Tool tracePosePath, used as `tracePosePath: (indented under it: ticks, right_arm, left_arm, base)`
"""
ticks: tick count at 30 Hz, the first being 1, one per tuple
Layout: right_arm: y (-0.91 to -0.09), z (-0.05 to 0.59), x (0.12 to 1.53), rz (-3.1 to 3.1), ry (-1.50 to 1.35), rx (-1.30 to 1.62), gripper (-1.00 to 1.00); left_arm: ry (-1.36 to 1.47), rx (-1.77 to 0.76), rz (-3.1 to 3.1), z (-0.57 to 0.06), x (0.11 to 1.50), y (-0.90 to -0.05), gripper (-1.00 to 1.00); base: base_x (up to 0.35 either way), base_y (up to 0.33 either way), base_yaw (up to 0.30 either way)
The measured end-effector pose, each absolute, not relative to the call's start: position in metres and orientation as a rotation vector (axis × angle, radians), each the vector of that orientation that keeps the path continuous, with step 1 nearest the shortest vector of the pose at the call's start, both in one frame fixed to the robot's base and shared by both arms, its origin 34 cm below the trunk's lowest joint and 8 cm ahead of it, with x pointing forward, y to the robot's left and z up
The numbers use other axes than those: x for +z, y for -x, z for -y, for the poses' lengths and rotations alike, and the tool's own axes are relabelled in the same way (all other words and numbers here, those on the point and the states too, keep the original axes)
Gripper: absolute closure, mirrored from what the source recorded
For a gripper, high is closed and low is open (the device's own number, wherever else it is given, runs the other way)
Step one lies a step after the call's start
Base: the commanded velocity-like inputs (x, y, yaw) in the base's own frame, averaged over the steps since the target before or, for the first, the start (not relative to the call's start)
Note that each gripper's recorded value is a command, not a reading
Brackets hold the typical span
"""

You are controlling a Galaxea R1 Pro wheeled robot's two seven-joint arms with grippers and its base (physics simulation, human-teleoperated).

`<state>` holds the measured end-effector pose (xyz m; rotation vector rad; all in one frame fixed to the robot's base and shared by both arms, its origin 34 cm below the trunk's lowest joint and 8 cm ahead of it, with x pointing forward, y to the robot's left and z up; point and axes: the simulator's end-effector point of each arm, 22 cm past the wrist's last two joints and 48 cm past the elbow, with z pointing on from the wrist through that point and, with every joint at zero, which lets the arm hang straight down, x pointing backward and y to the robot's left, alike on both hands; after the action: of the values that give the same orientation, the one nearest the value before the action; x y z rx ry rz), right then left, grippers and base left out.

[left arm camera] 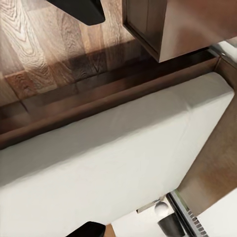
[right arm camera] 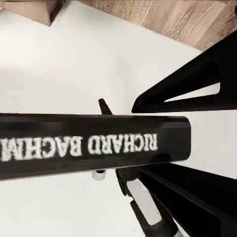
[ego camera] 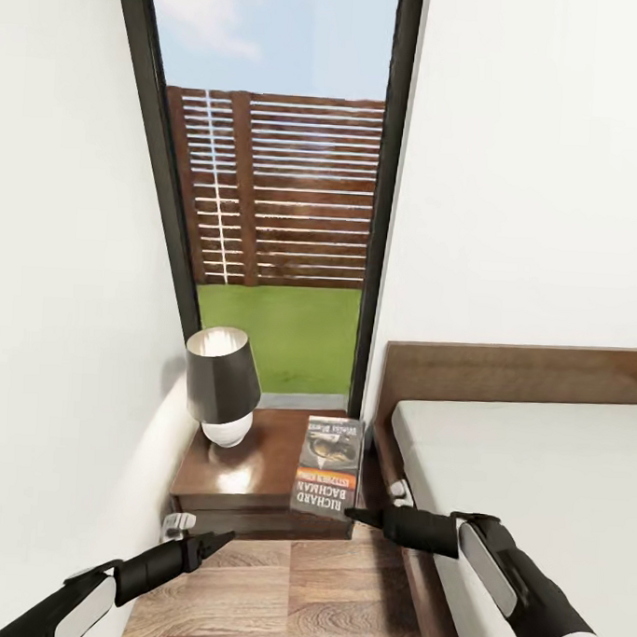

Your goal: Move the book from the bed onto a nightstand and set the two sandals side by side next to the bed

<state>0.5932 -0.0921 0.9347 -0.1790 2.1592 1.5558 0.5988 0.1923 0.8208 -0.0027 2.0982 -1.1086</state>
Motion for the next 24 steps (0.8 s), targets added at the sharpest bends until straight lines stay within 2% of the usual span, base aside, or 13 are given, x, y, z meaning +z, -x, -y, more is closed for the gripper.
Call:
tracePosePath:
  ticks: [1, 3, 6, 12, 24]
  right_arm:
    - [-0.603, 0.103, 0.936, -2.138, 0.118, 1.547, 1.00]
    - [-0.642, 0.159, 0.933, -2.071, -0.179, 1.472, 1.00]
    - [-0.646, 0.139, 0.892, -2.148, -0.382, 1.429, 1.00]
    - [-0.649, 0.129, 0.886, -2.140, -0.475, 1.439, 1.00]
    - [-0.642, 0.070, 0.899, -2.119, -0.461, 1.556, 1.00]
  left_arm:
    - [0.002, -1.108, -2.097, -0.192, 0.821, -0.599, -1.00]
    - [0.003, -1.119, -2.092, -0.185, 0.821, -0.598, -1.00]
    - [0.004, -1.124, -2.090, -0.181, 0.821, -0.598, -1.00]
    - [0.005, -1.129, -2.089, -0.179, 0.821, -0.598, -1.00]
    - [0.015, -1.134, -2.096, -0.175, 0.817, -0.596, -1.00]
  base:
    - [0.000, 0.000, 0.000]
    - [0.000, 0.000, 0.000]
    - [0.000, 0.000, 0.000]
    - [0.000, 0.000, 0.000]
    - [0.000, 0.000, 0.000]
